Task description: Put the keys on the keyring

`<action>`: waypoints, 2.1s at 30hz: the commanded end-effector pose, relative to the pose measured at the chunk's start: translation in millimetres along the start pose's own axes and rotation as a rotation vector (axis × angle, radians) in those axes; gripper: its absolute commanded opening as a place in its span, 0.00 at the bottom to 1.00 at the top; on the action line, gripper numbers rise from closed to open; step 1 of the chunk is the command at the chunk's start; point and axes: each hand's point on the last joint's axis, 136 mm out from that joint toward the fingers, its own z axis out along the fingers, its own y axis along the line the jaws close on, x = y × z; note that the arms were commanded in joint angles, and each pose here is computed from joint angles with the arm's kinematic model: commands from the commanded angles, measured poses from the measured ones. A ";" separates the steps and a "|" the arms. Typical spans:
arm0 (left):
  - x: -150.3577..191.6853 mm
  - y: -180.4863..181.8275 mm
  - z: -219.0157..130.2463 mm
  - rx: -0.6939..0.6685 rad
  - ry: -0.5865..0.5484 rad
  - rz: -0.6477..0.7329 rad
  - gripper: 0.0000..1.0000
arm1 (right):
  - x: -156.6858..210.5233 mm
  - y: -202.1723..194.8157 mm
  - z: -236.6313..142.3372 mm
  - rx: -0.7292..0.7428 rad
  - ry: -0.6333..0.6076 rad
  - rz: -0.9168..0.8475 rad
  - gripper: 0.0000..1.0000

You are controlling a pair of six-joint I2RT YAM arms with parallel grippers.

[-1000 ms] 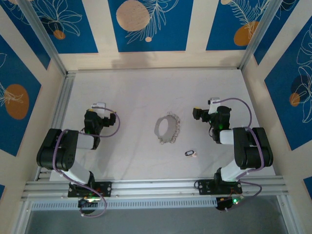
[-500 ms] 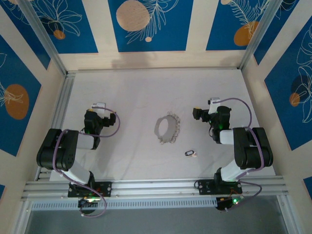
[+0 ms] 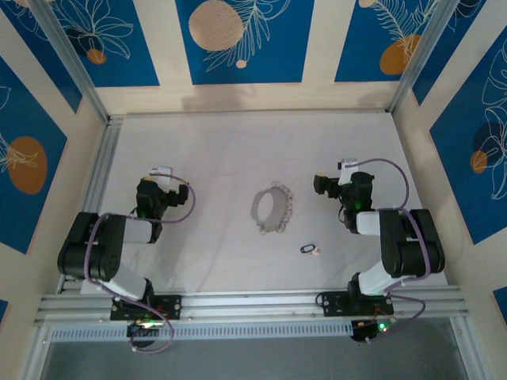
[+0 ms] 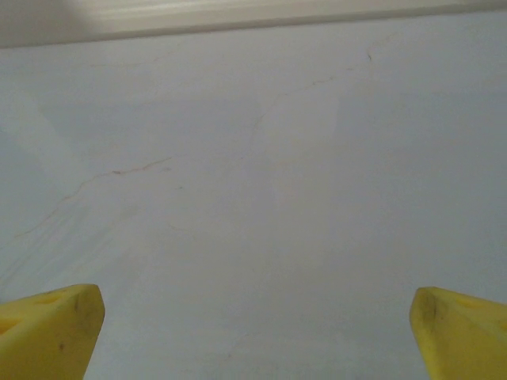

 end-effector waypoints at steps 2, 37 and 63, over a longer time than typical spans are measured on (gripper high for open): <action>-37.9 -22.3 -22.2 0.050 -0.015 0.092 1.00 | -36.8 8.1 -13.1 0.073 0.079 0.023 0.99; 29.0 -294.4 -101.3 0.849 0.823 0.157 0.54 | 43.6 151.9 -123.2 -0.503 0.400 0.326 0.99; 51.5 -324.7 -89.7 0.928 0.859 0.243 0.32 | 45.2 130.7 -118.9 -0.426 0.396 0.440 0.89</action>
